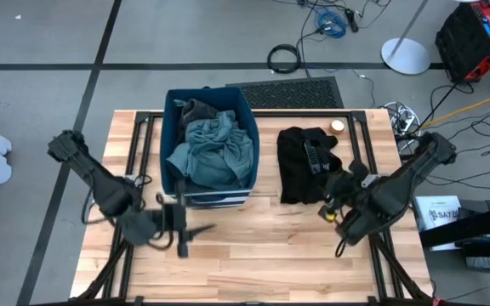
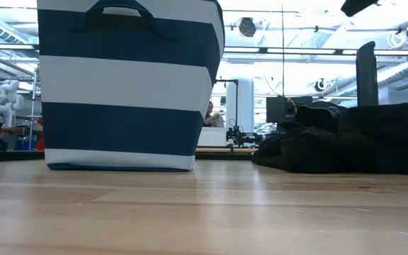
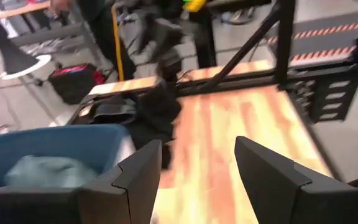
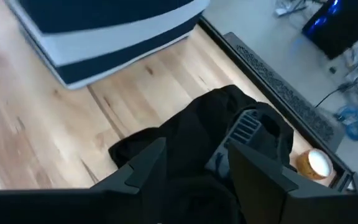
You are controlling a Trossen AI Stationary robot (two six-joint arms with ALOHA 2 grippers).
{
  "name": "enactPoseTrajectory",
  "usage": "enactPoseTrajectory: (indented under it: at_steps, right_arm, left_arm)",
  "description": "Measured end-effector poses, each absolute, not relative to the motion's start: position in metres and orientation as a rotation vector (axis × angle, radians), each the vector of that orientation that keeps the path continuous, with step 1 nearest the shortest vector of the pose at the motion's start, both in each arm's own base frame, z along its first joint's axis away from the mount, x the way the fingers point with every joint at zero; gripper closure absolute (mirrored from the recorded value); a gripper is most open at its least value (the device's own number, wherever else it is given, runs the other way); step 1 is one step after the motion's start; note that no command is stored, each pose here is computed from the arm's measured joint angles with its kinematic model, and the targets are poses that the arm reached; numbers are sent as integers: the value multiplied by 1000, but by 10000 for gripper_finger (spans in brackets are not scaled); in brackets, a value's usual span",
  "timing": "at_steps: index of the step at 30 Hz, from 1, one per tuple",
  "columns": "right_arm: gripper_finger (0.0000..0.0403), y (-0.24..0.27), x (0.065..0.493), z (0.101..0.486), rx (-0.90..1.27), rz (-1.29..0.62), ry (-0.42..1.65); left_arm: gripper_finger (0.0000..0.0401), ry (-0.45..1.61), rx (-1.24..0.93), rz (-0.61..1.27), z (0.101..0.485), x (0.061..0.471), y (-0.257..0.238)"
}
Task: Sort clothes
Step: Put the black boxer into the blue laundry organizer
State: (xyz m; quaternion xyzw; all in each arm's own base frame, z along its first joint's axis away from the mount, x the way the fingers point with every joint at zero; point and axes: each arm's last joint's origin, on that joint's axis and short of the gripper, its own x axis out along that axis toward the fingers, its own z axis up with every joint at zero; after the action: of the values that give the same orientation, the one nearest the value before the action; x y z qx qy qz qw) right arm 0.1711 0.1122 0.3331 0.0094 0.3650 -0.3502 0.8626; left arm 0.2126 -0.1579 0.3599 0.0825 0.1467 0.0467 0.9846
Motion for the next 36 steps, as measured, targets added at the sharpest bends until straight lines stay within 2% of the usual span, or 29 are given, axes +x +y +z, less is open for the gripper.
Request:
enactPoseTrajectory:
  at_steps: [4,7,13,19,36]
  right_arm:
    - [243,86,166,344,73,-787,744]
    - [243,66,172,339,85,-865,798]
    - [243,25,191,306,225,-898,976]
    - [243,-4,201,271,334,-980,992]
    - [243,-13,225,226,260,-1021,1102]
  left_arm:
    - [186,222,168,66,349,220,-190]
    - [186,168,257,26,340,232,-212]
    - [186,151,313,57,335,246,-216]
    - [186,194,278,12,323,255,-216]
    - [186,240,307,39,315,265,-207]
